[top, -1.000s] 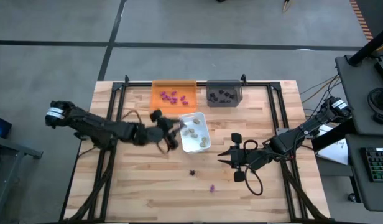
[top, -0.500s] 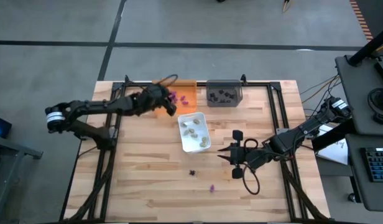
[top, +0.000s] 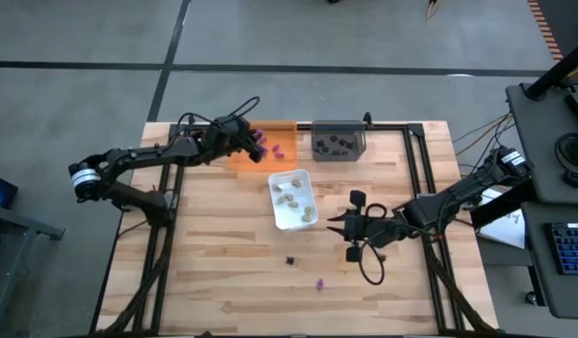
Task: Sort Halloween decoration
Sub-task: Put the purple skeleton toy into the orange bin
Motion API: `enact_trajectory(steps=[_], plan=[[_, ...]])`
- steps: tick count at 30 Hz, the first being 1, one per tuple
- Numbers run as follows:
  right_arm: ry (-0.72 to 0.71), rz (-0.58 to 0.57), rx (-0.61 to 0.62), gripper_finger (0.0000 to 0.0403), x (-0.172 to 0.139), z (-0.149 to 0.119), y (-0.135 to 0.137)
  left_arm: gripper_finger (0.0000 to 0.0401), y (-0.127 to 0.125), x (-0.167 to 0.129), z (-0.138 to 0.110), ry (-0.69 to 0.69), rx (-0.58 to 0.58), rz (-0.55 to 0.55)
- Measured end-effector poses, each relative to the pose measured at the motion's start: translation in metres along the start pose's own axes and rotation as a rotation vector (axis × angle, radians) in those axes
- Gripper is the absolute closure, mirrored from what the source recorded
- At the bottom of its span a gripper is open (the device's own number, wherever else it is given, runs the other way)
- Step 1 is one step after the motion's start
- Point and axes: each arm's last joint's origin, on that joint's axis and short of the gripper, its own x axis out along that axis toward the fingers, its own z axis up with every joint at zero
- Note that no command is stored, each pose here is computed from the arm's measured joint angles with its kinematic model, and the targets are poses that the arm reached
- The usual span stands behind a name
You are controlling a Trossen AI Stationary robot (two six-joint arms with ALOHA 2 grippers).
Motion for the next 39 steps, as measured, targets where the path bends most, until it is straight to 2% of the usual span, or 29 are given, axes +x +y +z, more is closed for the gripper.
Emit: enact_trajectory(steps=[10, 21, 26, 33, 39], plan=[[0.006, 0.000, 0.002, 0.0326, 0.001, -0.002, 0.000, 0.0327, -0.002, 0.030, -0.013, 0.083, 0.035, 0.011], [0.019, -0.001, 0.001, 0.0326, 0.001, -0.005, 0.000, 0.0327, -0.004, 0.083, -0.004, 0.293, 0.189, 0.063], [0.032, -0.002, 0.002, 0.0326, 0.002, -0.008, 0.000, 0.0327, -0.002, 0.101, -0.007, 0.378, 0.207, 0.085], [0.041, -0.004, 0.009, 0.0326, 0.002, -0.009, 0.000, 0.0327, 0.005, 0.109, -0.012, 0.587, 0.262, 0.270], [0.042, -0.004, 0.010, 0.0326, 0.002, -0.009, 0.000, 0.0327, 0.005, 0.116, -0.016, 0.654, 0.265, 0.282]])
